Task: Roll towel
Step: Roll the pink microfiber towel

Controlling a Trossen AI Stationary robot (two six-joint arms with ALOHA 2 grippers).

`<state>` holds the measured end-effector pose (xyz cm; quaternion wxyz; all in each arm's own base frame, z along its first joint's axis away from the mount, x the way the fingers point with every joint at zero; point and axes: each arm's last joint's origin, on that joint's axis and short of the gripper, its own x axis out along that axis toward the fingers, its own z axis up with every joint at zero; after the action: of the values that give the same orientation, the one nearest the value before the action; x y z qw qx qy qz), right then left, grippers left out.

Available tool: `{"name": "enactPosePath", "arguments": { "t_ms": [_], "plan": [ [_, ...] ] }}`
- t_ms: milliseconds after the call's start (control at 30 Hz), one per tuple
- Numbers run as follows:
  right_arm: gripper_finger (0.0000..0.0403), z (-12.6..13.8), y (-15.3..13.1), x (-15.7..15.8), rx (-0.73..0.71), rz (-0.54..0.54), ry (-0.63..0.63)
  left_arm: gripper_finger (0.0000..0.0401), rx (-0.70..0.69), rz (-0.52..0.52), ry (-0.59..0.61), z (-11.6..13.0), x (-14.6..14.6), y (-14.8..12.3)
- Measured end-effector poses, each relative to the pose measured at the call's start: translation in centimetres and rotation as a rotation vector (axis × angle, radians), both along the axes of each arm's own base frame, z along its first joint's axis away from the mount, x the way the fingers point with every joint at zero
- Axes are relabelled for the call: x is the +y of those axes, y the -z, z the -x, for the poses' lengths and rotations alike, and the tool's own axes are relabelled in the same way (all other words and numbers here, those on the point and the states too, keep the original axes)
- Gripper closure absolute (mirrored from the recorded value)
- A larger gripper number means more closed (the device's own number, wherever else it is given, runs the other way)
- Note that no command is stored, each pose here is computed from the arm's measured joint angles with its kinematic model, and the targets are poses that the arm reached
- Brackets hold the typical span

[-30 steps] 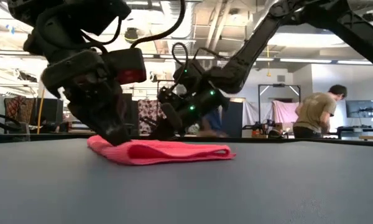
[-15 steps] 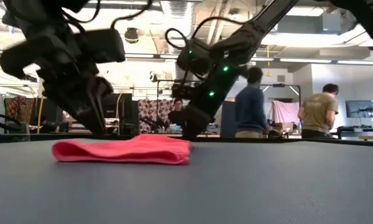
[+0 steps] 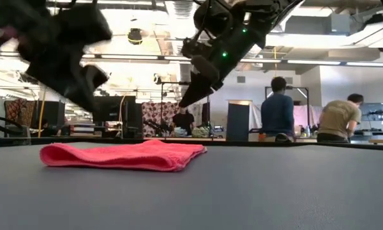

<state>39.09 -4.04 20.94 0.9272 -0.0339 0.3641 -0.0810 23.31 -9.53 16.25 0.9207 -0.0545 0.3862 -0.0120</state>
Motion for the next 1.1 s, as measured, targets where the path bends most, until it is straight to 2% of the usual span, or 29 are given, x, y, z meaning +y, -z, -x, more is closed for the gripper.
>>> {"name": "enactPosePath", "arguments": {
  "t_ms": [133,233,400,600,733,900,1100],
  "plan": [
    [0.0337,0.9,2.8,2.3,0.012,-0.13,-0.059,0.0372,-0.004,0.065,-0.003,0.8,-1.0,2.8],
    [0.0337,1.5,3.9,6.1,-0.06,-0.186,-0.126,0.0372,0.0,0.094,0.021,1.1,-1.9,3.5],
    [0.0337,2.4,4.0,13.2,-0.149,-0.206,-0.23,0.0372,0.054,0.114,0.078,1.7,-3.2,4.3],
    [0.0337,4.5,3.8,19.4,-0.195,-0.083,-0.257,0.0372,0.033,0.09,0.095,2.4,-4.3,4.3],
    [0.0335,5.5,3.3,22.3,-0.271,0.01,-0.366,0.0372,-0.006,0.069,0.127,2.9,-4.8,3.5],
    [0.0321,4.7,4.9,24.1,-0.336,0.065,-0.393,0.0371,-0.099,-0.014,0.181,3.3,-5.2,1.9],
    [0.0283,2.4,7.6,24.9,-0.284,0.207,-0.409,0.035,-0.187,-0.089,0.299,3.6,-6.1,0.4]
  ]
}}
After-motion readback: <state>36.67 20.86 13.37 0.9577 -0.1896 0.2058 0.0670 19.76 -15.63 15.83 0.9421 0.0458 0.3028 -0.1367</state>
